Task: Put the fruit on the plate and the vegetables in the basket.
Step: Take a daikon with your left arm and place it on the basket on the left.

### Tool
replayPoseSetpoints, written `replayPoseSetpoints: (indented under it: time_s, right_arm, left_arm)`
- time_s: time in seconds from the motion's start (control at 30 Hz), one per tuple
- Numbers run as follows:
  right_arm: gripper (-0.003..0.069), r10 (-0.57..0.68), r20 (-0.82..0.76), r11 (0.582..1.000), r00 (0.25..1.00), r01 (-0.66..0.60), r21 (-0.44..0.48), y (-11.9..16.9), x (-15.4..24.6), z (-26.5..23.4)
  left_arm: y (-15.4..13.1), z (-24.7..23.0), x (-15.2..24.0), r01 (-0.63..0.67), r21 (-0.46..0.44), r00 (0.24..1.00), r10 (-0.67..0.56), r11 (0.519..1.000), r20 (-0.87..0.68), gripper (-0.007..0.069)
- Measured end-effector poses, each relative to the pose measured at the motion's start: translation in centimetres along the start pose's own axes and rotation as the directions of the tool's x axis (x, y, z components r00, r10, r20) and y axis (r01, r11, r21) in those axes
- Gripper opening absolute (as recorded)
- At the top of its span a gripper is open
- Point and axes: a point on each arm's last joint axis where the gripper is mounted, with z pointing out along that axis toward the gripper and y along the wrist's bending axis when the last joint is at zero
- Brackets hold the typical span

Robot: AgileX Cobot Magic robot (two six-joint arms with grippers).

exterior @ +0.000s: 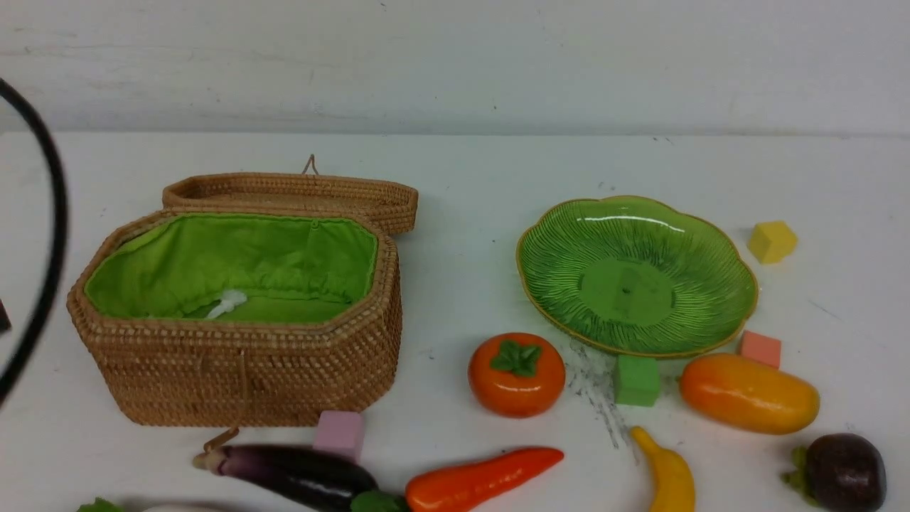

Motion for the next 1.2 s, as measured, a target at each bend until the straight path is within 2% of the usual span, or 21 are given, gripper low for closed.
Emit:
replayPoseSetpoints:
  time_s: [0.17,0.27,0.37,0.43,0.47,0.5,0.57,0.6,0.67,0.73,0.77,0.8,0.83,0.87,0.9,0.93,0.97,1.0,1.07,1.2]
  right_arm:
    - [0.0245,-0.005,-0.019,1.0,1.0,0.005,-0.001,0.0,0.2,0.0]
    - [0.0245,-0.015,-0.02,1.0,1.0,0.015,-0.001,0.0,0.2,0.0]
    - [0.0245,-0.02,-0.024,1.0,1.0,0.02,-0.001,0.0,0.2,0.0]
    - [0.0245,-0.023,-0.028,1.0,0.999,0.023,-0.002,0.0,0.3,0.0]
    - [0.0245,-0.023,-0.028,1.0,0.999,0.023,-0.002,0.0,0.3,0.0]
    - [0.0245,-0.024,-0.028,1.0,0.999,0.023,-0.002,0.0,0.3,0.0]
    - [0.0245,-0.027,-0.032,1.0,0.999,0.026,-0.002,0.0,0.3,0.0]
    - [0.0245,-0.027,-0.035,1.0,0.999,0.026,-0.002,0.0,0.3,0.0]
    - [0.0245,-0.027,-0.035,1.0,0.999,0.026,-0.002,0.0,0.3,0.0]
    - [0.0245,-0.027,-0.035,1.0,0.999,0.027,-0.002,0.0,0.3,0.0]
    - [0.0245,-0.027,-0.035,1.0,0.999,0.027,-0.002,0.0,0.3,0.0]
    - [0.0245,-0.027,-0.035,1.0,0.999,0.027,-0.002,0.0,0.3,0.0]
    - [0.0245,-0.027,-0.035,1.0,0.999,0.027,-0.002,0.0,0.3,0.0]
    - [0.0245,-0.027,-0.035,1.0,0.999,0.027,-0.002,0.0,0.3,0.0]
    - [0.0245,-0.027,-0.035,1.0,0.999,0.027,-0.002,0.0,0.3,0.0]
    - [0.0245,-0.027,-0.035,1.0,0.999,0.027,-0.002,0.0,0.3,0.0]
    - [0.0245,-0.027,-0.035,1.0,0.999,0.027,-0.002,0.0,0.3,0.0]
    - [0.0245,-0.027,-0.035,1.0,0.999,0.027,-0.002,0.0,0.3,0.0]
    - [0.0245,-0.027,-0.035,1.0,0.999,0.027,-0.002,0.0,0.3,0.0]
    - [0.0245,-0.027,-0.035,1.0,0.999,0.027,-0.002,0.0,0.3,0.0]
  left_arm:
    - [0.1,3.9,0.9,-0.011,-0.152,0.96,-0.033,0.988,-0.28,0.0239]
    - [-0.3,6.4,1.3,-0.047,-0.155,0.914,-0.021,0.987,-0.406,0.0239]
    - [-1.1,7.9,1.6,-0.17,-0.026,0.867,0.136,0.985,-0.48,0.0239]
    - [-1.7,8.4,1.9,-0.274,0.107,0.815,0.29,0.956,-0.503,0.0239]
    - [-2.1,8.6,2.0,-0.327,0.195,0.78,0.381,0.925,-0.496,0.0239]
    - [-2.2,8.6,2.1,-0.359,0.224,0.763,0.423,0.906,-0.488,0.0239]
    - [-2.7,8.7,2.3,-0.486,0.381,0.666,0.616,0.786,-0.42,0.0239]
    - [-2.8,8.7,2.4,-0.547,0.447,0.604,0.704,0.708,-0.374,0.0239]
    - [-2.9,8.8,2.6,-0.585,0.491,0.547,0.761,0.645,-0.348,0.0239]
    - [-2.8,9.1,2.6,-0.586,0.492,0.537,0.763,0.644,-0.358,0.0247]
    - [-2.7,9.4,2.6,-0.564,0.471,0.559,0.733,0.679,-0.388,0.026]
    - [-2.7,9.4,2.6,-0.559,0.464,0.565,0.725,0.687,-0.394,0.0262]
    - [-2.7,9.6,2.5,-0.524,0.434,0.599,0.68,0.732,-0.424,0.0269]
    - [-2.6,9.9,2.5,-0.424,0.352,0.676,0.55,0.835,-0.491,0.0288]
    - [-2.5,10.1,2.6,-0.324,0.27,0.73,0.421,0.907,-0.538,0.0303]
    - [-2.4,10.4,2.6,-0.24,0.192,0.761,0.307,0.952,-0.571,0.0312]
    - [-2.1,10.7,2.8,-0.097,0.05,0.789,0.108,0.994,-0.605,0.0336]
    - [-2.0,10.8,2.8,-0.081,0.029,0.791,0.081,0.996,-0.607,0.0344]
    - [-0.8,11.7,3.1,0.049,-0.208,0.802,-0.162,0.977,-0.575,0.0395]
    - [0.7,12.9,3.7,0.098,-0.365,0.821,-0.282,0.926,-0.497,0.047]
